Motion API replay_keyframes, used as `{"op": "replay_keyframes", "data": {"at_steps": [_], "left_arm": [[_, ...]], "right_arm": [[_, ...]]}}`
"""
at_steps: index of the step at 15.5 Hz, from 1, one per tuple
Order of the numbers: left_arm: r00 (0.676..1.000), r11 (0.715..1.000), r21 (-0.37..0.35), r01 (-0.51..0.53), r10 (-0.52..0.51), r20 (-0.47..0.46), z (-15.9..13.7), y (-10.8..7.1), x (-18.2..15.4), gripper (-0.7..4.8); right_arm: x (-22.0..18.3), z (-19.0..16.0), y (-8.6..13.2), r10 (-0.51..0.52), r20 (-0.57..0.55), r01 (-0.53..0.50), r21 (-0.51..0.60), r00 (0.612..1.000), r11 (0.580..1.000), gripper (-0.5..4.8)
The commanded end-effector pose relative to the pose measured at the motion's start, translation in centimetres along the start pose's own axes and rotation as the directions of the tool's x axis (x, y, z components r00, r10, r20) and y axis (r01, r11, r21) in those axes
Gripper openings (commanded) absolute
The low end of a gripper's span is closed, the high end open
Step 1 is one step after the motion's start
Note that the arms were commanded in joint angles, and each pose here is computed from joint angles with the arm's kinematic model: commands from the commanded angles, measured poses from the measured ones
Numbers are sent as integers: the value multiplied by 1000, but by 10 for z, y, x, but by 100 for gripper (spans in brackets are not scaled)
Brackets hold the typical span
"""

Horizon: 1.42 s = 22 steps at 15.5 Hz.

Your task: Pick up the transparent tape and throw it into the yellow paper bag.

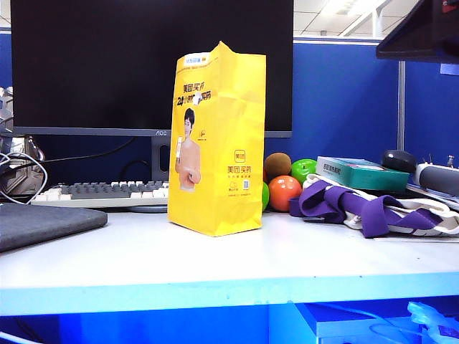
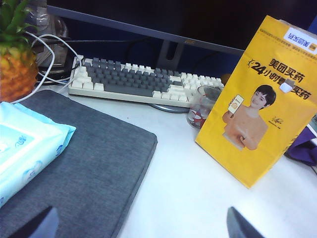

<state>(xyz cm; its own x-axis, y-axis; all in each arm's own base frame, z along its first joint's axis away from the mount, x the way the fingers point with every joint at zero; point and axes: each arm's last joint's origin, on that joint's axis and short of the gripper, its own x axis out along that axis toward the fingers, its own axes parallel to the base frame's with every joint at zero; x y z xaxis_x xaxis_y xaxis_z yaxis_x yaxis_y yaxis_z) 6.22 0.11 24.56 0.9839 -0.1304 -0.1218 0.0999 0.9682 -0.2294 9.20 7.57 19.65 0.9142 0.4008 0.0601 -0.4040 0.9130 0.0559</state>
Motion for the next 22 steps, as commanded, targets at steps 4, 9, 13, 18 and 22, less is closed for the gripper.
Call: {"op": "replay_keyframes", "data": {"at_steps": [4,9,13,18,22], "left_arm": [[1000,1000,5,8,-8,11,0,0,0,479],[997,997,14,78,-78,-17,-22,1,8,479],[989,988,25,149,-149,-16,-36,1,19,479],[988,987,33,155,-155,10,-57,7,34,479],[989,989,17,144,-143,-45,-79,13,42,479]], "right_arm": [[-16,5,-23,-124,72,123,12,990,992,479],[-29,10,-68,-558,133,563,2,819,827,479],[-34,9,-70,-631,134,636,8,764,772,479],[-30,-1,-68,-593,96,596,-5,800,803,479],[-30,-18,-69,-603,-53,600,-62,796,798,479]]}}
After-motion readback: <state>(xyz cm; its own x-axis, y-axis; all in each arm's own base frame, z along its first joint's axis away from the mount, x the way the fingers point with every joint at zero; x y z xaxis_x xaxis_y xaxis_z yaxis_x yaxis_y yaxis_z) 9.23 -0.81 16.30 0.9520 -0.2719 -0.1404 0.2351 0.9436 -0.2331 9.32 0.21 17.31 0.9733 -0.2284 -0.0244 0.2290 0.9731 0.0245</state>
